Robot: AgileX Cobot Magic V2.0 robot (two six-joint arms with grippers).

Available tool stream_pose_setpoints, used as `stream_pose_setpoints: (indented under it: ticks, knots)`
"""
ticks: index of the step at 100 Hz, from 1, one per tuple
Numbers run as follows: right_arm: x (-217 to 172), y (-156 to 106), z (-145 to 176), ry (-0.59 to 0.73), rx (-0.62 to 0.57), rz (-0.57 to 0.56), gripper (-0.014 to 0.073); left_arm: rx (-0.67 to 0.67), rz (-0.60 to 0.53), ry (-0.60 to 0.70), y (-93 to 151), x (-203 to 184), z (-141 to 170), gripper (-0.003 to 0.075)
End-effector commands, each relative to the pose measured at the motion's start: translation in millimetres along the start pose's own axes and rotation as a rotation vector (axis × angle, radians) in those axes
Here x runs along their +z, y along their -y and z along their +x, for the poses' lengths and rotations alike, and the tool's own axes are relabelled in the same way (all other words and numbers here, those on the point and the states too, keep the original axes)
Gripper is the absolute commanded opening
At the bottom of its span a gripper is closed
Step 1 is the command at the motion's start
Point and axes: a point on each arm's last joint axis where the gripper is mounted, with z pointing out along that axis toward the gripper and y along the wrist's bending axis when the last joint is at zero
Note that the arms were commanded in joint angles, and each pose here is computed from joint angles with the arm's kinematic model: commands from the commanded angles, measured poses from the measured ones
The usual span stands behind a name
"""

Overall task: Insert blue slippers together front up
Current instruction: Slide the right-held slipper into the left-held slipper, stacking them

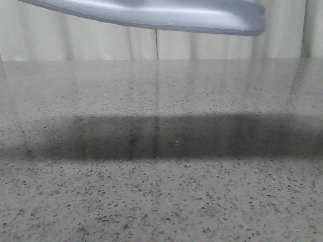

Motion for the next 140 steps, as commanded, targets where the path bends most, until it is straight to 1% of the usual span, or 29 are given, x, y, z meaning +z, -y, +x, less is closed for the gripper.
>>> stream_pose_setpoints:
  ticks: [1, 20, 40, 55, 72, 85, 97, 103, 108, 111, 112, 113, 122, 124, 125, 131, 140]
  knots:
    - [5.1, -9.3, -8.2, 0.004, 0.019, -0.073, -0.0107, -0.043, 0.115, -0.082, 18.1, -1.9, 6.3, 0.0016]
    - [21.8, -8.1, -7.1, -0.078, 0.020, -0.115, -0.0107, -0.033, 0.166, -0.104, 22.7, -2.7, 8.2, 0.0016]
    - [35.9, -11.2, -4.9, -0.159, 0.016, -0.210, -0.0107, -0.039, 0.177, -0.117, 23.7, -3.0, 9.3, 0.0016]
    - [46.1, -10.7, -2.9, -0.217, 0.001, -0.258, -0.0107, -0.031, 0.199, -0.127, 25.6, -3.5, 10.3, 0.0016]
    - [48.7, -10.3, -4.2, -0.206, -0.018, -0.267, -0.0107, -0.029, 0.206, -0.134, 26.2, -3.7, 10.8, 0.0016]
    - [49.6, -8.2, -7.9, -0.156, -0.078, -0.245, -0.0106, -0.024, 0.196, -0.120, 25.3, -3.4, 9.7, 0.0016]
    - [50.1, -7.2, -9.7, -0.125, -0.168, -0.238, -0.0102, -0.019, 0.186, -0.104, 24.4, -3.0, 8.3, 0.0016]
    - [50.2, -6.8, -10.0, -0.121, -0.183, -0.235, -0.0066, -0.018, 0.184, -0.099, 24.2, -2.9, 7.9, 0.0016]
    - [50.3, -6.5, -10.0, -0.120, -0.192, -0.232, -0.0014, -0.018, 0.183, -0.096, 24.1, -2.9, 7.6, 0.0016]
    - [50.4, -6.1, -10.2, -0.118, -0.196, -0.227, 0.0024, -0.019, 0.181, -0.092, 24.0, -2.8, 7.2, 0.0016]
    - [50.5, -5.9, -10.3, -0.117, -0.199, -0.225, 0.0055, -0.019, 0.181, -0.089, 23.9, -2.8, 7.0, 0.0016]
    - [50.5, -5.8, -10.2, -0.118, -0.200, -0.224, 0.0055, -0.019, 0.180, -0.087, 23.8, -2.8, 6.7, 0.0016]
    - [50.9, -4.1, -10.2, -0.117, -0.220, -0.207, 0.0212, -0.015, 0.170, -0.073, 22.9, -2.5, 5.5, 0.0016]
    - [50.9, -3.7, -10.2, -0.118, -0.226, -0.202, 0.0261, -0.014, 0.168, -0.071, 22.7, -2.5, 5.4, 0.0016]
    - [50.9, -3.6, -10.2, -0.117, -0.226, -0.202, 0.0261, -0.012, 0.165, -0.068, 22.4, -2.4, 5.2, 0.0016]
    - [51.3, -2.1, -10.9, -0.110, -0.241, -0.184, 0.0365, -0.007, 0.155, -0.059, 21.6, -2.2, 4.3, 0.0016]
    - [51.4, 0.3, -12.8, -0.089, -0.265, -0.154, 0.0433, -0.004, 0.144, -0.043, 20.6, -2.0, 2.9, 0.0016]
